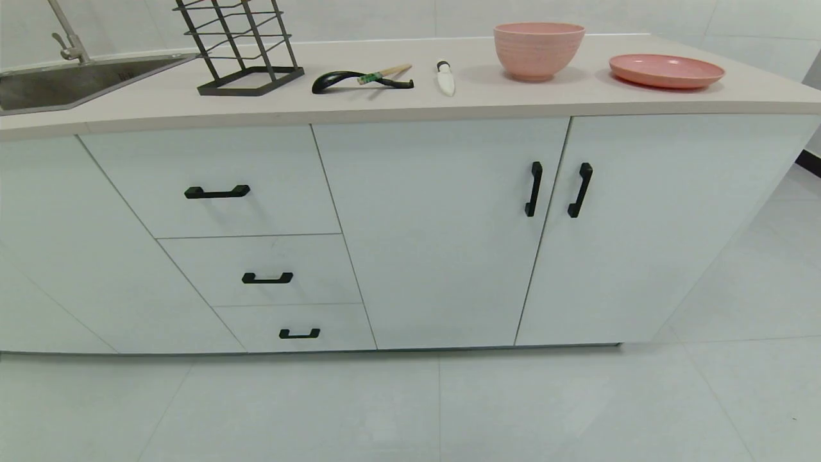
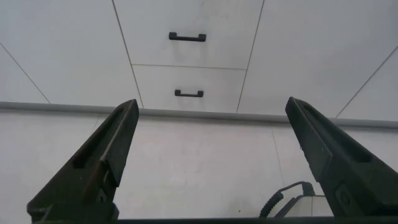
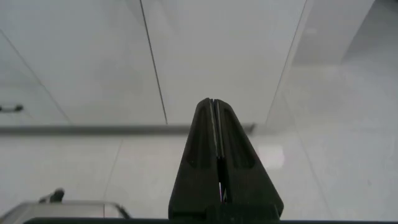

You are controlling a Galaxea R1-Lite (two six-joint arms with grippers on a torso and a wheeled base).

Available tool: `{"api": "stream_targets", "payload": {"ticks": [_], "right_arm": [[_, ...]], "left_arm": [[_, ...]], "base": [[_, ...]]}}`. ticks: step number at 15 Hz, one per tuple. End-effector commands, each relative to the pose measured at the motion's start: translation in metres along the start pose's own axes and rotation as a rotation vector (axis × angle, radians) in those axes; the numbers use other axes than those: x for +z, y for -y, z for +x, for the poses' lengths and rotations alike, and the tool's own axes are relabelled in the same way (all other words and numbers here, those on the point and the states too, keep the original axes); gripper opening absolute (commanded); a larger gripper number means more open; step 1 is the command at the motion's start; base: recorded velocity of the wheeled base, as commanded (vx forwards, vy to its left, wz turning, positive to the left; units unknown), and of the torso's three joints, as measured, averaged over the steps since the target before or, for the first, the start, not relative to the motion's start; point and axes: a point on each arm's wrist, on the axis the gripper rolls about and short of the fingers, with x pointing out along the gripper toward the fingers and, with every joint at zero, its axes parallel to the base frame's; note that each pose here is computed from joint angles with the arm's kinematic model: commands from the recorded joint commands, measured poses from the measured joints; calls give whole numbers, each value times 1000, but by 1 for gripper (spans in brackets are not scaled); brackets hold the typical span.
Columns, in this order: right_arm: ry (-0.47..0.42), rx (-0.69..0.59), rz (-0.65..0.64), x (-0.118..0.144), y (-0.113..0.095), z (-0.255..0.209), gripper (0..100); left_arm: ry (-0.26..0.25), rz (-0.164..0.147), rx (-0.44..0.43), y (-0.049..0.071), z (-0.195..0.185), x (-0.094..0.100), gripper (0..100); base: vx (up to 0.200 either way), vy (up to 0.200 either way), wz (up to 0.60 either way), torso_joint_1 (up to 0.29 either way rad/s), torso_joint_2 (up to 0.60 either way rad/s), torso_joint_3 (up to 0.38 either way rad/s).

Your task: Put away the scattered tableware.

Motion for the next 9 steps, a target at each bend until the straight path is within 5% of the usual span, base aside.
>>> {"api": "stream_targets", "payload": {"ticks": [1,6,9], "right_arm": [[74,1,-4,8,0,0,0],[134,61,-12,25,-2,-5,0],[13,155,-6,74,-3,6,0]], "left_arm": [[0,0,2,0,0,0,100],[0,0,2,0,0,0,100],[0,0,0,0,0,0,100]], "base": [[0,0,0,0,0,0],[0,0,0,0,0,0],[0,0,0,0,0,0]]}}
